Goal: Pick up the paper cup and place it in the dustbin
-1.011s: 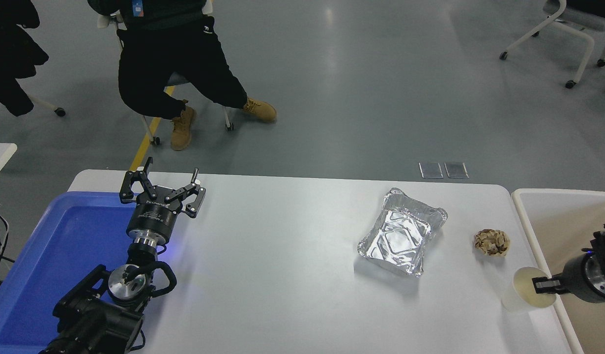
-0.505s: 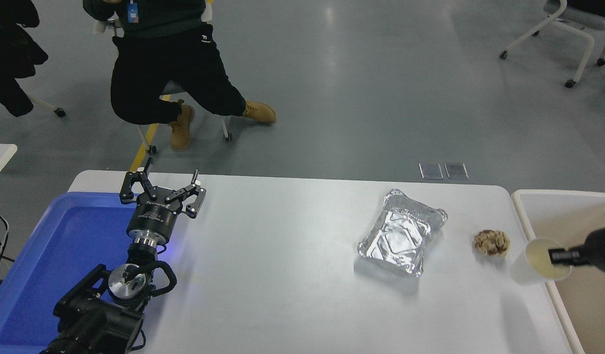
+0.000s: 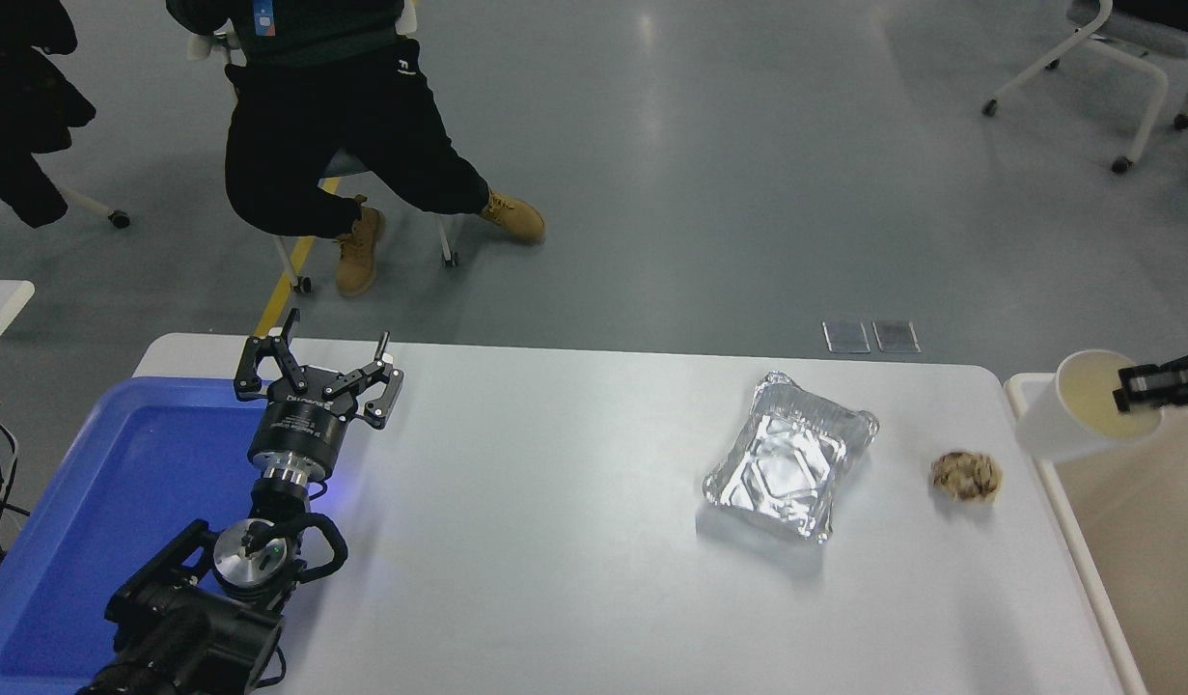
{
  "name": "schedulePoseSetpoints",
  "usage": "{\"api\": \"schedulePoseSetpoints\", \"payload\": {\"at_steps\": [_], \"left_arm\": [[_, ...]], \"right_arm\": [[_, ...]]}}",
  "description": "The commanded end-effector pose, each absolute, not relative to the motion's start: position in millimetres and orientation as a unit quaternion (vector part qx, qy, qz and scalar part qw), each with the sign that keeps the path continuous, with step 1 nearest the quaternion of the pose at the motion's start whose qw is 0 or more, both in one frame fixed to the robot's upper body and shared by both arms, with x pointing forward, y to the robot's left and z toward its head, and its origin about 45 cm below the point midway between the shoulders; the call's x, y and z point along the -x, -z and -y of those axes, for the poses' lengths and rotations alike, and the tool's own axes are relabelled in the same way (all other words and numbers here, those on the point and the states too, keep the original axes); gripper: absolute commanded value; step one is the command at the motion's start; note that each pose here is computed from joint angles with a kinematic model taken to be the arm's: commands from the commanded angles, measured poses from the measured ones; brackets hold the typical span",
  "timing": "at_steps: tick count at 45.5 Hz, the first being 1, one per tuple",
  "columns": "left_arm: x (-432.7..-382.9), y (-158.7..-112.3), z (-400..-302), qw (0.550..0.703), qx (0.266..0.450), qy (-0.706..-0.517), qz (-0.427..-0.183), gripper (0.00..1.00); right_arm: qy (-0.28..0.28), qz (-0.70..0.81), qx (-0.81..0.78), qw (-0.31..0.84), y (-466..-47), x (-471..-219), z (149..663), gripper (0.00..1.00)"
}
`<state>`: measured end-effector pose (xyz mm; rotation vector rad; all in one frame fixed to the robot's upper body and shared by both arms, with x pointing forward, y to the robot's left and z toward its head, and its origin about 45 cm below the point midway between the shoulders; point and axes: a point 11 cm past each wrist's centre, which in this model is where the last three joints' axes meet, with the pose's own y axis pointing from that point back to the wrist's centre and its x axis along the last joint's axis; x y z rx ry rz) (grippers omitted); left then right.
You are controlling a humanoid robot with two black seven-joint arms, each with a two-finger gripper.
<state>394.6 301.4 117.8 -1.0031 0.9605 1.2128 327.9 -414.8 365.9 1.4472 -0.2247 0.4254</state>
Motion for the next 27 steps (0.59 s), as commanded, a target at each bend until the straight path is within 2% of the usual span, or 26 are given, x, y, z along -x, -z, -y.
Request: {"api": "schedulePoseSetpoints", "payload": {"at_steps": [1,19,27], "left_arm": [[-394.6,-117.8,-301.5,0.604,0.434,-0.524,-0.415,0.99],[-394.6,-117.9,-301.3,0.605,0.433,-0.524,-0.415,0.99],[-394.6,-117.8,-301.4,0.605,0.433,-0.524,-0.415,0.99]], "right_arm": [[-0.214,0.112,-0.656,0.715,-404.2,-335.1,398.5,0.00],[-0.188,0.145,-0.687,0.687,-393.6,-341.2,395.2,0.00],[-0.158,0.245,-0.699,0.653,-393.5,-352.5,435.7,0.00]]}}
